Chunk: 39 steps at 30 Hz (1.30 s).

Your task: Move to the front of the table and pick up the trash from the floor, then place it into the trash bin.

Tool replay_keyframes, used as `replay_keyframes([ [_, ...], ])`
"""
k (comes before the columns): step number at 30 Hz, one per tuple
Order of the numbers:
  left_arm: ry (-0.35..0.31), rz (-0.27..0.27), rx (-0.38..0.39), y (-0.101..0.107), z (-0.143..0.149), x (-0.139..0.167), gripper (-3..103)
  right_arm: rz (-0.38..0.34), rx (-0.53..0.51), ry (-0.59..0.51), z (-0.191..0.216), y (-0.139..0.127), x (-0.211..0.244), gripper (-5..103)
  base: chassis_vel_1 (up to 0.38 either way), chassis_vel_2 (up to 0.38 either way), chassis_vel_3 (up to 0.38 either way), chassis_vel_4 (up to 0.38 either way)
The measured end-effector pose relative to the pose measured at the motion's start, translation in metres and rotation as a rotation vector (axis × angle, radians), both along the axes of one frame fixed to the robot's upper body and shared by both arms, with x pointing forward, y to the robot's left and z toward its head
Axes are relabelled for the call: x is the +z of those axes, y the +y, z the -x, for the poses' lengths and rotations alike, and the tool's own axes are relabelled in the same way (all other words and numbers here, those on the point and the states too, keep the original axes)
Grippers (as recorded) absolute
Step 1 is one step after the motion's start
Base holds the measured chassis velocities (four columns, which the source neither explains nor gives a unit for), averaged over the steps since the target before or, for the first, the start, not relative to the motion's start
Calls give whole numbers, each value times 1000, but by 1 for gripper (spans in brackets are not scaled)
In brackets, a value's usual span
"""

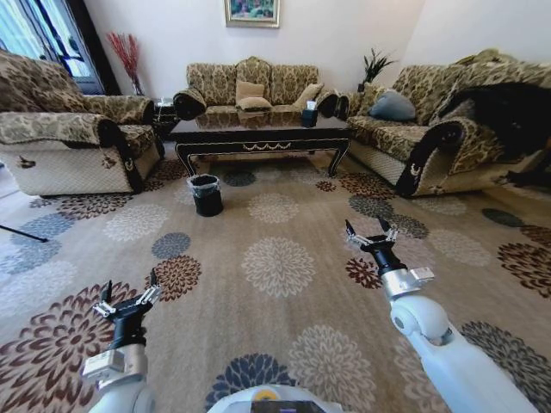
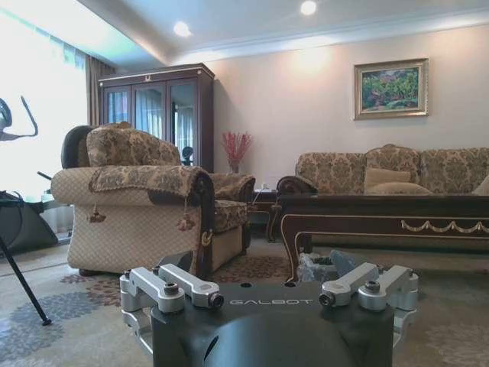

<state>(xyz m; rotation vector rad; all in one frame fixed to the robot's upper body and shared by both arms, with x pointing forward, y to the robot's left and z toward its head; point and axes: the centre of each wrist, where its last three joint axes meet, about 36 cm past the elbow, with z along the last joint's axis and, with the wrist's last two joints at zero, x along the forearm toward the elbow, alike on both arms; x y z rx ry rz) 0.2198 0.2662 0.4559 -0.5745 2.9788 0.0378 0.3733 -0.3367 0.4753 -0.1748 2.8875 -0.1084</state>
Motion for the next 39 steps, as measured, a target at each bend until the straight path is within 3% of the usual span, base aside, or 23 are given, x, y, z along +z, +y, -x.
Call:
replay_keyframes([
  [9,0,0,0,0,0,0,100,0,0,0,0,0,0,100,58,-49,-73,43],
  [20,0,0,2,0,0,0,100,0,1,0,0,0,0,100,264,-75,-273,71],
  [39,0,0,1,0,0,0,100,0,0,0,0,0,0,100,-14,-2,24,0],
])
